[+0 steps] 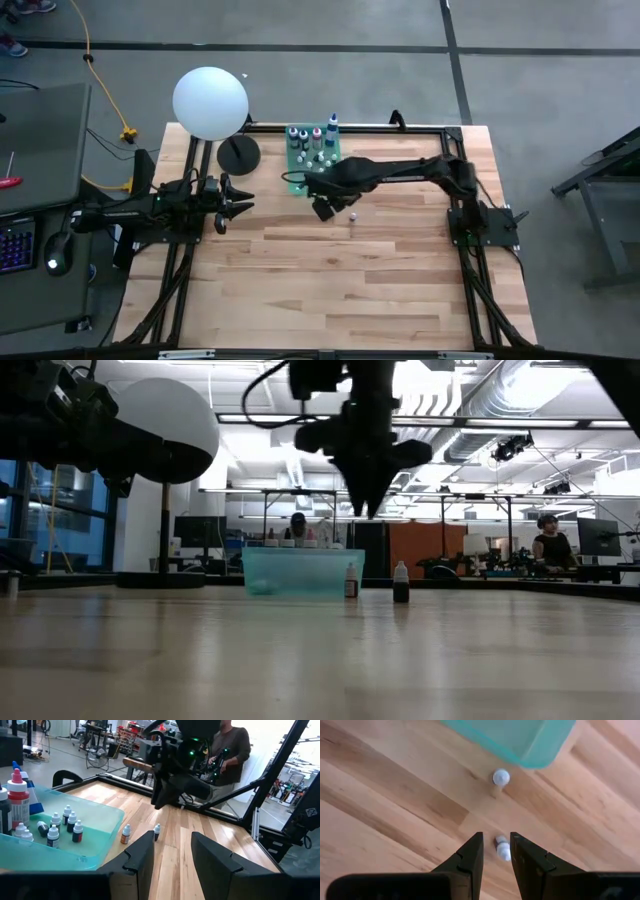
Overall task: Pick & Place food coloring
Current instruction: Put the small blue food coloring bottle into the blue bin
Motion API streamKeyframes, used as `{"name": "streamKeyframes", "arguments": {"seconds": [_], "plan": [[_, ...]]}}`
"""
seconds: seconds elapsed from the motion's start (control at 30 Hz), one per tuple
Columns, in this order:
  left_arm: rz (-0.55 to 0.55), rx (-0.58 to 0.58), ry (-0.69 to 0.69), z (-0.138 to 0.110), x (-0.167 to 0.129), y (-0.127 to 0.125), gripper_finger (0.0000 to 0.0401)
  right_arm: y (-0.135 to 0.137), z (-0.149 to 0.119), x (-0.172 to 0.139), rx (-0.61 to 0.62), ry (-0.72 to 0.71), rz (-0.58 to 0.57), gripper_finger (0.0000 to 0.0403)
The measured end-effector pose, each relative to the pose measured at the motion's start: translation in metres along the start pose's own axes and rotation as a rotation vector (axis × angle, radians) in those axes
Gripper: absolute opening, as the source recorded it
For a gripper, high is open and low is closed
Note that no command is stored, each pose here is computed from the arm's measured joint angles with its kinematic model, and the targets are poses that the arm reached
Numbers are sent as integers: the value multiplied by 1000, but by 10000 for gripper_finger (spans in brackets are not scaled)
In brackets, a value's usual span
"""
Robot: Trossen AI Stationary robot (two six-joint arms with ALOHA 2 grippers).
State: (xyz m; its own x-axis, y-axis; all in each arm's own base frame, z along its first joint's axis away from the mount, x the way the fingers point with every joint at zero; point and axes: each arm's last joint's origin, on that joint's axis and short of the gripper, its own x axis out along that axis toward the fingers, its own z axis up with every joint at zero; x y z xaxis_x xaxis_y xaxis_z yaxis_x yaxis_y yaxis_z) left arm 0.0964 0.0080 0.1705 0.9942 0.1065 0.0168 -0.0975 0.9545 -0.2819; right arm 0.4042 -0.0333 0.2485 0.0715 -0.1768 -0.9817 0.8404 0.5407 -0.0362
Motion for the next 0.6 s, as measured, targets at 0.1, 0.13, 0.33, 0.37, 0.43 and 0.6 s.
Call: {"name": "streamKeyframes", "arguments": {"seconds": [0.1, 0.13, 0.33, 0.37, 0.43, 0.6], "plan": [[0, 0, 0, 0, 0, 0, 129, -13, -15, -1, 41, -62, 16, 87], [0, 0, 0, 0, 0, 0, 129, -17, -20, 1, 54, -97, 21, 87], [0, 0, 0, 0, 0, 0, 129, -28, -53, 9, 89, -306, 230, 87], [0, 0, 0, 0, 0, 0, 129, -30, -57, 11, 91, -327, 265, 87], [0, 0, 0, 0, 0, 0, 129, -37, -64, 16, 108, -357, 303, 87], [0, 0, 1, 0, 0, 0, 129, -51, -77, 35, 163, -342, 336, 87]]}}
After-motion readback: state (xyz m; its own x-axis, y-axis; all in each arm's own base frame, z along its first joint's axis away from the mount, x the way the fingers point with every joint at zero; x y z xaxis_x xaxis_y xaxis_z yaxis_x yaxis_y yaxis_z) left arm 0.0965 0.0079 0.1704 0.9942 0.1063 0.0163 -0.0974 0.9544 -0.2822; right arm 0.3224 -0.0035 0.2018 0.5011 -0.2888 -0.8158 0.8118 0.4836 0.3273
